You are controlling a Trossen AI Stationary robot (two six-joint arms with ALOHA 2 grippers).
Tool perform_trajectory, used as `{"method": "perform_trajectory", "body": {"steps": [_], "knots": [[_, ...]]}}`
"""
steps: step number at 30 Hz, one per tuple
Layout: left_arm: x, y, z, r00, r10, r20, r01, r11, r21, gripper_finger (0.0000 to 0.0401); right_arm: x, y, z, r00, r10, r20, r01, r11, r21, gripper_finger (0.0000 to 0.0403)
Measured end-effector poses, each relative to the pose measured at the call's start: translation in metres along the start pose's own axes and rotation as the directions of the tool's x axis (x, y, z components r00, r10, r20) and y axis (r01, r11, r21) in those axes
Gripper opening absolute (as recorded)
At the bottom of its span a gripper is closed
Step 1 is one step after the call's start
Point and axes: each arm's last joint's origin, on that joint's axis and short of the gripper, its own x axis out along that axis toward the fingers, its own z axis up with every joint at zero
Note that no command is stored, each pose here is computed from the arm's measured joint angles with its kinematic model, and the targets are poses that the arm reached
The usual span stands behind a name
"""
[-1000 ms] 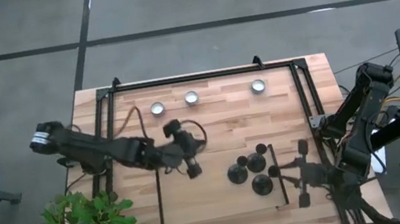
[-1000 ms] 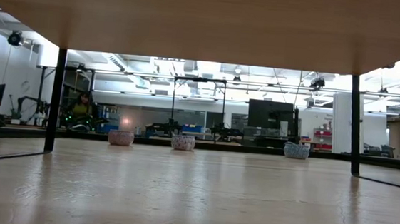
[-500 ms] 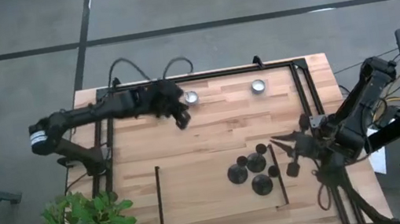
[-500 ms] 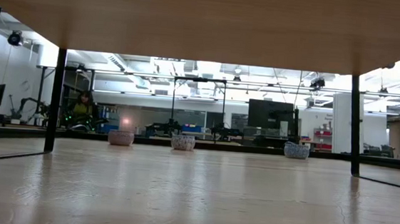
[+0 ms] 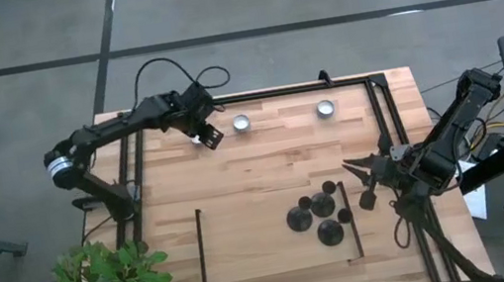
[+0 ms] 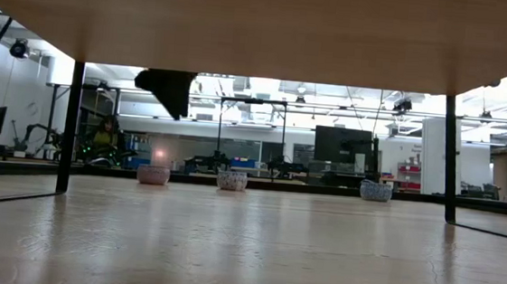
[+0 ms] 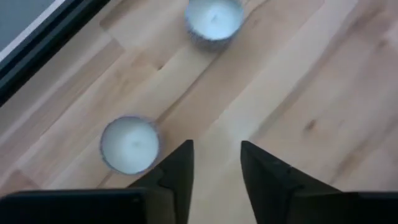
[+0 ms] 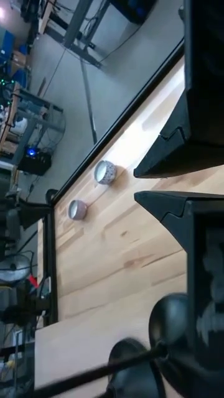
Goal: Pick & Place candle stick holders
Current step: Put the left scented candle on the shelf
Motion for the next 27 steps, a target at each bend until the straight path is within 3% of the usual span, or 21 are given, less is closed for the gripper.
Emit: {"method": "perform_trajectory", "body": {"steps": [13, 20, 27], "knots": [[0.058, 0.01, 0.0, 0.978, 0.08, -0.194, -0.078, 0.997, 0.016, 0.0144, 0.001, 0.001, -0.003, 1.0, 0.003, 0.0, -0.003, 1.0, 0.011, 0.0038], [0.07, 0.017, 0.0, 0.954, 0.218, -0.206, -0.212, 0.976, 0.051, 0.0138, 0.001, 0.001, -0.003, 1.0, 0.008, -0.003, -0.008, 1.0, 0.017, 0.0038], [0.077, 0.019, 0.0, 0.957, 0.181, -0.228, -0.174, 0.984, 0.048, 0.0135, 0.001, 0.001, -0.003, 1.0, 0.01, -0.005, -0.01, 1.0, 0.017, 0.0038]]}}
